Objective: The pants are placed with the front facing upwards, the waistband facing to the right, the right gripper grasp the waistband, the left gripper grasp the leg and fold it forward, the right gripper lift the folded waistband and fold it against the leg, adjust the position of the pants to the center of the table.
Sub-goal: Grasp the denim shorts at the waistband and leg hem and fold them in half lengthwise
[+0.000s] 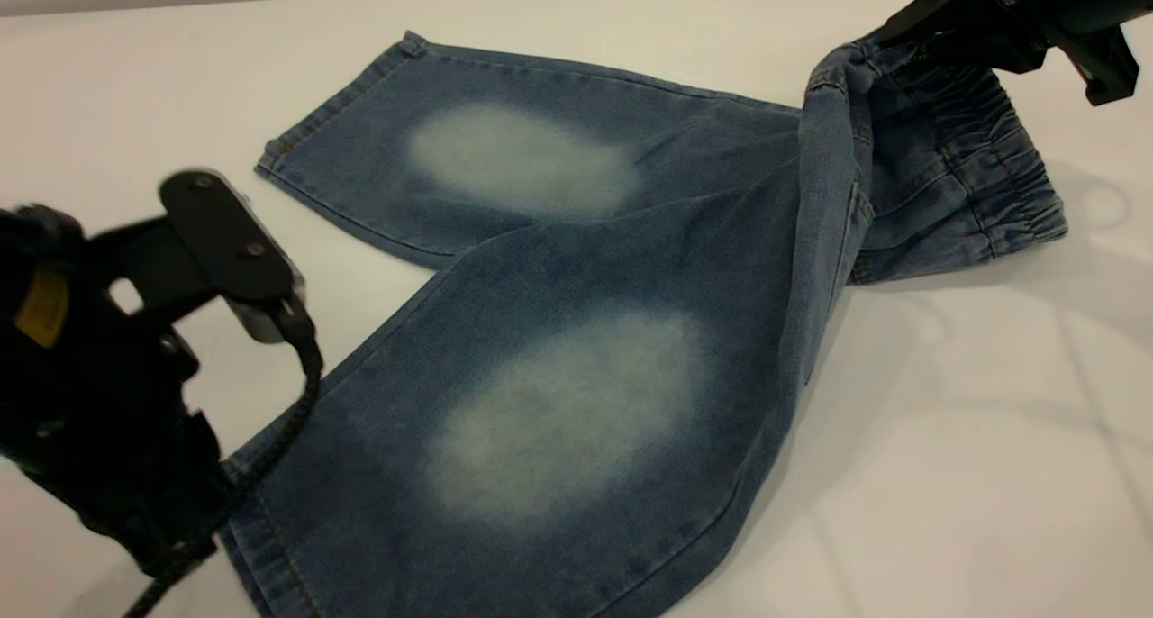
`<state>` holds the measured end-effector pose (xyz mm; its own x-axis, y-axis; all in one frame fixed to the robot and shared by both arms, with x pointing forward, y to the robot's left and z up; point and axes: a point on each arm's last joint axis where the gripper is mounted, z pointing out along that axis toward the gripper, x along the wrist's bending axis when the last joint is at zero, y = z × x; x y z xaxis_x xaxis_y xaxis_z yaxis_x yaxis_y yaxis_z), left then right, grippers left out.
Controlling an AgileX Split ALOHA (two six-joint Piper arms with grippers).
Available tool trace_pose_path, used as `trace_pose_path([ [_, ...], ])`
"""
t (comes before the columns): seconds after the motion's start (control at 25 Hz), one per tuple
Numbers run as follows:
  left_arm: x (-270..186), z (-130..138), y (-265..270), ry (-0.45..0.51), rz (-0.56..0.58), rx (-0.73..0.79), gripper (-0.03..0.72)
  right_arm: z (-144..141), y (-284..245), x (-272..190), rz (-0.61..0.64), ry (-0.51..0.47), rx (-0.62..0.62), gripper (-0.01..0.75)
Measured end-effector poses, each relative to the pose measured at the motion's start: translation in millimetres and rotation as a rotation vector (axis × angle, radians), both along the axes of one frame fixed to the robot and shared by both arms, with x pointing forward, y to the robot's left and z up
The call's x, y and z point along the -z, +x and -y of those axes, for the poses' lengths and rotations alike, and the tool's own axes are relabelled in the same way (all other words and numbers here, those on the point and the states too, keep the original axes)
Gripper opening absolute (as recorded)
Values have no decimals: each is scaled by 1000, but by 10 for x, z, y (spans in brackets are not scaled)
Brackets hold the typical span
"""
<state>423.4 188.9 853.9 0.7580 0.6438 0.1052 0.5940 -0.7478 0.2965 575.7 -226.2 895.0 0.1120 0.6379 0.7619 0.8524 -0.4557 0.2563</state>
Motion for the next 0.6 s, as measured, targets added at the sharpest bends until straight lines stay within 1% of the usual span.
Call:
trace_pose_path([
  [0.16,219,16,-3,1,-43,-13,368,-4,-1,-3,2,4,-3,78],
  [0.24,279,23,8,8,-64,-30,433,-4,-1,-4,3,4,-5,80],
  [0.32,282,30,21,3,-68,-53,454,-5,1,-6,4,5,-6,82],
  [0.6,286,23,33,3,-66,-53,459,-7,0,-7,4,6,-8,83],
])
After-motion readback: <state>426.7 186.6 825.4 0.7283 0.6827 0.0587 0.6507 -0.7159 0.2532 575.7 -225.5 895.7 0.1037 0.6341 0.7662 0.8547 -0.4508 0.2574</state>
